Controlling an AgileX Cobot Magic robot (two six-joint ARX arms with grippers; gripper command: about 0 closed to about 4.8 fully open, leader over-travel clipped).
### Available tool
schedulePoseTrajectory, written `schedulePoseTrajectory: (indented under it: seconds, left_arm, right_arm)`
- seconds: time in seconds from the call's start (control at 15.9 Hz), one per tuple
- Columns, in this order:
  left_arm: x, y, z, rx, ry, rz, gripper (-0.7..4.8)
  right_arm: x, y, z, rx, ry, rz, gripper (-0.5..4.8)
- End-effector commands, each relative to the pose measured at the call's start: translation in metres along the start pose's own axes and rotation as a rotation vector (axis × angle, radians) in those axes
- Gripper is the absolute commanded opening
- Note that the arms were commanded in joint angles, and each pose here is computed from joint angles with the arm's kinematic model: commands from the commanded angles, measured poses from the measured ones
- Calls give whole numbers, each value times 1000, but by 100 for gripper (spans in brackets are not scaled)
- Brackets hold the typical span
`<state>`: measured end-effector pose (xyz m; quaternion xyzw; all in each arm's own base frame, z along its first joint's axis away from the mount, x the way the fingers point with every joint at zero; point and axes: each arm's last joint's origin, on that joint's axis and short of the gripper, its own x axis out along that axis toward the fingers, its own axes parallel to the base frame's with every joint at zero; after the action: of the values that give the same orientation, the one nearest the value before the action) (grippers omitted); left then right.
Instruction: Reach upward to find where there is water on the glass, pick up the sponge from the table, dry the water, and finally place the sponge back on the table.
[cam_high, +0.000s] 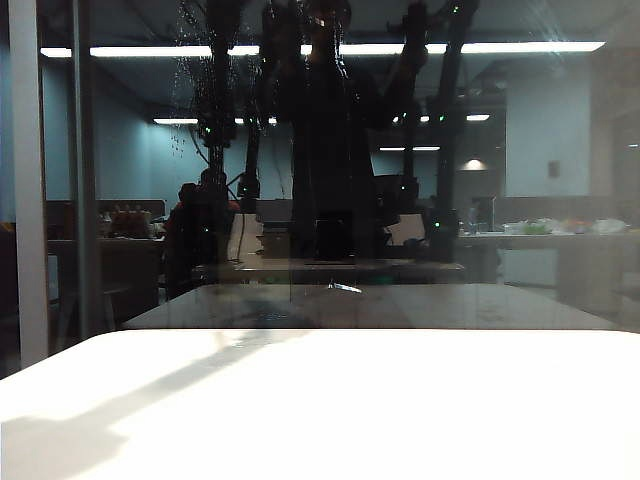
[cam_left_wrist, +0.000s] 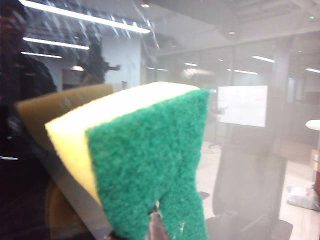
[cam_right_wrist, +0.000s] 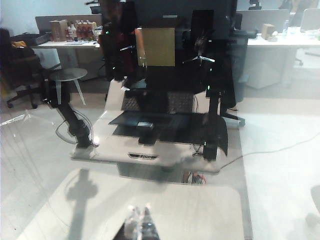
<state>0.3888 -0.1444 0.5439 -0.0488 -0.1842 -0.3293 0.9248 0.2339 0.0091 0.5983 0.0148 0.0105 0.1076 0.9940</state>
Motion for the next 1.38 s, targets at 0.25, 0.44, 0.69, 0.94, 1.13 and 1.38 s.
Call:
schedulePoseTrajectory:
  seconds: [0.25,0.44,0.69,0.94,1.13,1.38]
  left_arm:
    - [19,9,-40,-66,24,-70,-6]
    - [23,11,-52,-70,34,-70,-6]
    - [20,15,-42,-58,4,-6,-6]
    - [8,31,-18,-32,-31,94,-6]
    - [-5,49,-5,-21,-16,161,-6]
    - [-37,74,32,32,-66,289,-6]
  right_arm:
    - [-4,1,3,-8,-25,-2,-5]
    - [-4,1,3,-8,-25,-2,-5]
    - [-4,0,3,-8,-25,-10,-5]
    - [-4,0,3,-8,-25,-10,-5]
    - [-4,0,4,-9,-29,-10,-5]
    - [-4,0,4,-9,-32,-21,-5]
